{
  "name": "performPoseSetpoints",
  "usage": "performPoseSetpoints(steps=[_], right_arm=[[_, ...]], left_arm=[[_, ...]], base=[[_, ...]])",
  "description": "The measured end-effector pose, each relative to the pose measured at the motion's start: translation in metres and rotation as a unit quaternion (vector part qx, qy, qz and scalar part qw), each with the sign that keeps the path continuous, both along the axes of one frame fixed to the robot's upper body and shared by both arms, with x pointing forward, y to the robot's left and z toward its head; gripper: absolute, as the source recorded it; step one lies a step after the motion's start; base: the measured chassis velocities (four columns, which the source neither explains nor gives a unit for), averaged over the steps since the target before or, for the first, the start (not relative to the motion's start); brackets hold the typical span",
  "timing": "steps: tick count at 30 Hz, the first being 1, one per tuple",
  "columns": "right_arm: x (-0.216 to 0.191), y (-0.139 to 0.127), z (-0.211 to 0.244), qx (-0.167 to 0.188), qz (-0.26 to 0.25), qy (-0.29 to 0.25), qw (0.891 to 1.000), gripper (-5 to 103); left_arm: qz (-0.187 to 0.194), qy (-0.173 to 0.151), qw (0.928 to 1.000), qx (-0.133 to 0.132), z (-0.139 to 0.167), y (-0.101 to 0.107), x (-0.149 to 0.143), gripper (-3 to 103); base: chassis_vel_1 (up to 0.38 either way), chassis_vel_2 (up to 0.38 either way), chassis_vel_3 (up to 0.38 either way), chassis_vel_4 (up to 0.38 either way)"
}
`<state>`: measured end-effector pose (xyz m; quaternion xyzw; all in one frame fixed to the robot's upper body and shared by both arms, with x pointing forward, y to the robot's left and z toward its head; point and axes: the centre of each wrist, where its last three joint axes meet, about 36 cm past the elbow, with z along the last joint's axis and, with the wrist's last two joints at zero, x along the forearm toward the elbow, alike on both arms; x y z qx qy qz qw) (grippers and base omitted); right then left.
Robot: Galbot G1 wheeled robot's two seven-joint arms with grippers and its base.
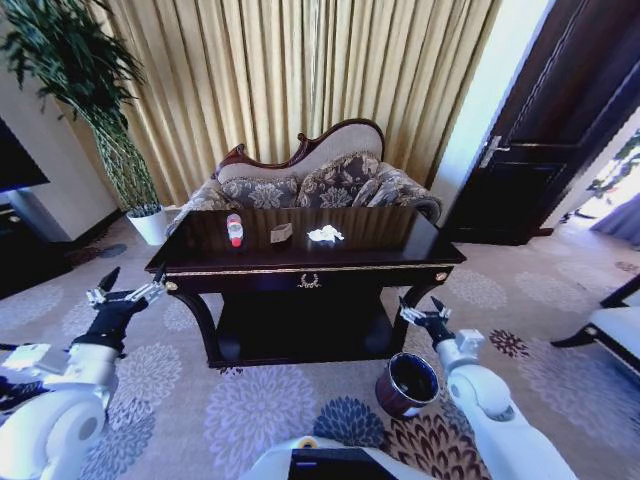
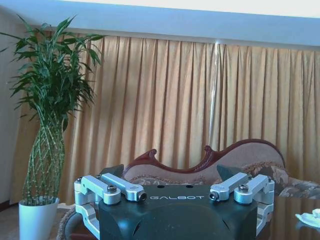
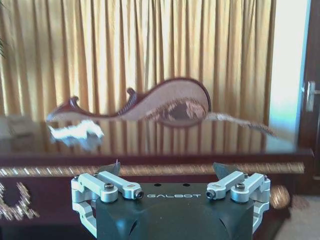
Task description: Move to the front of the table and place the trash on the table into the trash bin.
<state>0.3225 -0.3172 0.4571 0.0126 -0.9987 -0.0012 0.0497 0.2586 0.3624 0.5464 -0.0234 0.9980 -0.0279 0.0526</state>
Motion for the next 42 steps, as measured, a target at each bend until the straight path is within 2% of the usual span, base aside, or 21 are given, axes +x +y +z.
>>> performPoseSetpoints(steps=[3,7,24,42], right_arm=[[-0.006,0.013,0.034,0.004,0.016,-0.023,1.0,100],[-0.011,0.02,0.054,0.013,0.023,-0.037,0.999,100],[-0.003,0.022,0.056,0.012,0.034,-0.047,0.998,100],[-0.001,0.022,0.051,0.011,0.037,-0.042,0.998,100]], left_arm=[[0.003,0.001,1.0,0.004,0.001,0.002,0.0,100],[0.004,0.001,1.0,0.006,0.002,0.004,0.001,100],[0.0,0.003,1.0,0.007,0.001,0.003,0.004,100],[-0.001,0.006,1.0,0.007,-0.002,0.002,0.005,100]], base=[[0.0,0.0,0.0,0.0],[0.0,0.0,0.0,0.0],[-0.004,0.006,0.004,-0.007],[-0.087,0.093,0.091,-0.087]])
